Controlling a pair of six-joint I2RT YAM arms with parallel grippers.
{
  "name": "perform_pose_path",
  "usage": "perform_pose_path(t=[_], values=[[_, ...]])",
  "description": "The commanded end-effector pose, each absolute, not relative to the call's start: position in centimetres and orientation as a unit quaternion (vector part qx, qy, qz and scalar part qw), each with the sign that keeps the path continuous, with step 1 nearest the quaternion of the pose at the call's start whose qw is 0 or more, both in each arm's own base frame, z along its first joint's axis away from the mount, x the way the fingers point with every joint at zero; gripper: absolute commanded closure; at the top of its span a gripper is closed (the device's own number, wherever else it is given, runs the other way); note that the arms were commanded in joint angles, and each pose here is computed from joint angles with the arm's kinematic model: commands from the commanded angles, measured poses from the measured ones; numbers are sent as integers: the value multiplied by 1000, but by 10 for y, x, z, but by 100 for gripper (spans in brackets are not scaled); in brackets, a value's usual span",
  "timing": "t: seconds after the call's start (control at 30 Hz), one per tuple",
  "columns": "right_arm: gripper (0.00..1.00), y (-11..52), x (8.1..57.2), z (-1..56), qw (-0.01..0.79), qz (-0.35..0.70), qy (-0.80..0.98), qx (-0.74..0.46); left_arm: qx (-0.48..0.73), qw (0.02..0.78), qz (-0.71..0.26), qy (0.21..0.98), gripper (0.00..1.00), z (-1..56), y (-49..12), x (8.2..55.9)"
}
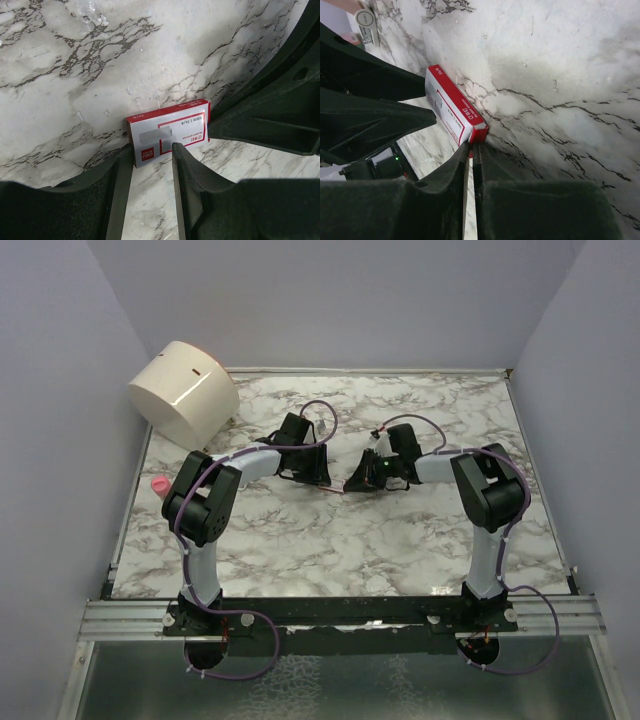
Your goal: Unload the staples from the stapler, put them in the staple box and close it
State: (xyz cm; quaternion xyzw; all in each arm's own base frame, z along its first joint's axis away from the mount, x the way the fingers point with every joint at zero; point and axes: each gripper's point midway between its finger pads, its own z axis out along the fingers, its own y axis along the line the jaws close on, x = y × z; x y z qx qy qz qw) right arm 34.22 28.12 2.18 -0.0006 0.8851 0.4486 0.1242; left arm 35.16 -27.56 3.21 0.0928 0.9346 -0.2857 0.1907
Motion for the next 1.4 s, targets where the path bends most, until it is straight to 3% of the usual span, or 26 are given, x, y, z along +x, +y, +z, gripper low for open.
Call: perform_pose_path(t=[0.0, 0.33, 0.7, 1.37], values=[[87, 291, 341, 32, 132, 474, 870, -4, 101, 156, -271, 945, 60, 12, -276, 335], [79, 285, 339, 35, 143, 468, 872, 7, 101, 157, -270, 945, 60, 12, -276, 335], [82, 263, 330, 27, 138, 425, 894, 13, 100, 158, -265, 946, 61, 12, -274, 336], [79, 289, 339, 33, 129, 491, 862, -10, 102, 161, -271, 944, 61, 15, -276, 335]])
